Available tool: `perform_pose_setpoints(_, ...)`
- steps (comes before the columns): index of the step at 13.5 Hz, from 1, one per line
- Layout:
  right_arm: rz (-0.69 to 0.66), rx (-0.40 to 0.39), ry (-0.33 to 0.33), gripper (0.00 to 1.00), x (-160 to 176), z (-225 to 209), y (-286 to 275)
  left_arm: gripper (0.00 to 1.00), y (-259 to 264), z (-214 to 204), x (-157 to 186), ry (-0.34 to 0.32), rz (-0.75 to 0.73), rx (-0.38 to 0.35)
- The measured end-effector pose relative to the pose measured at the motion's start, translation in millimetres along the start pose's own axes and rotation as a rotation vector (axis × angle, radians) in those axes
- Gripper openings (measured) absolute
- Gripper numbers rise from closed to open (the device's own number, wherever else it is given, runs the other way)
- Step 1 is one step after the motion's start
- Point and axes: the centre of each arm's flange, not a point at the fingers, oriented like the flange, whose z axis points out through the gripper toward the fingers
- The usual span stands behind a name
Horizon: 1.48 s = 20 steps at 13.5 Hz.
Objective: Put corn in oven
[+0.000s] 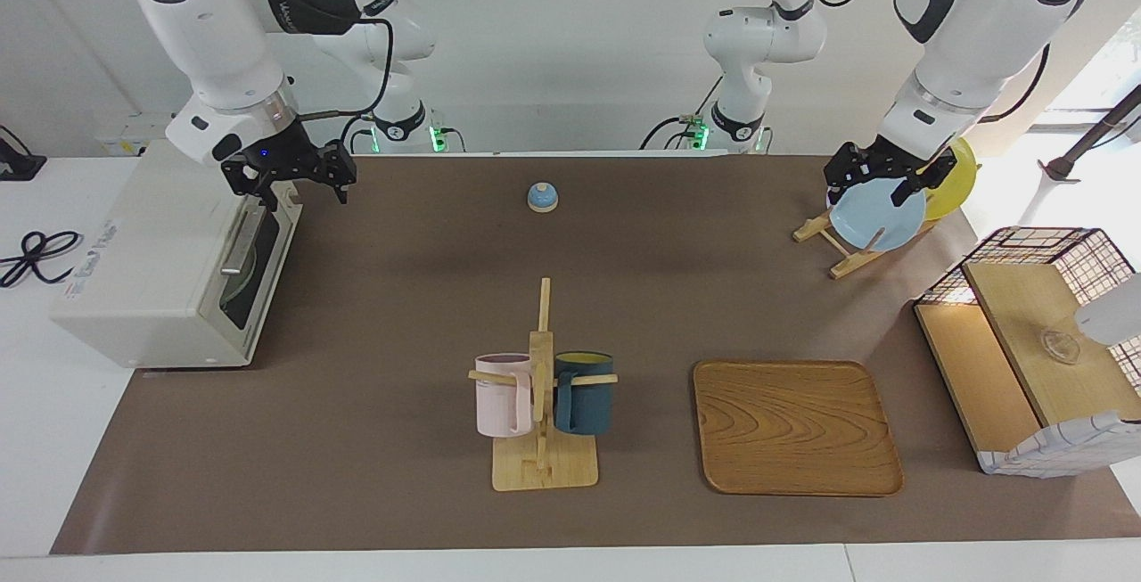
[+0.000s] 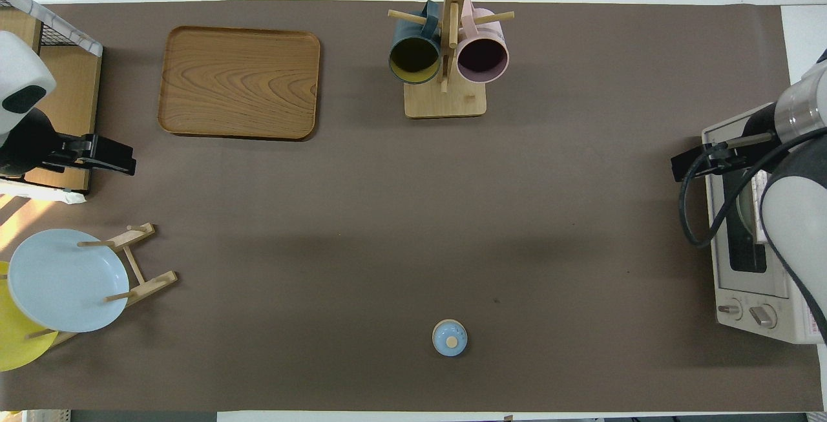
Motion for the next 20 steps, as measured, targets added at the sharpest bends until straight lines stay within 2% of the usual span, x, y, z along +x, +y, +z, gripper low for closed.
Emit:
perform_pose_setpoints(12, 0.02, -0.001, 0.029, 1.0, 0.3, -15.0, 11.3, 1.0, 0.0, 0.0, 0.0, 0.0, 0.0, 0.0)
perform_pose_setpoints(20, 0.024, 0.002, 0.008, 1.0, -0.9, -14.7, 13.3, 1.0, 0.0, 0.0, 0.0, 0.0, 0.0, 0.0)
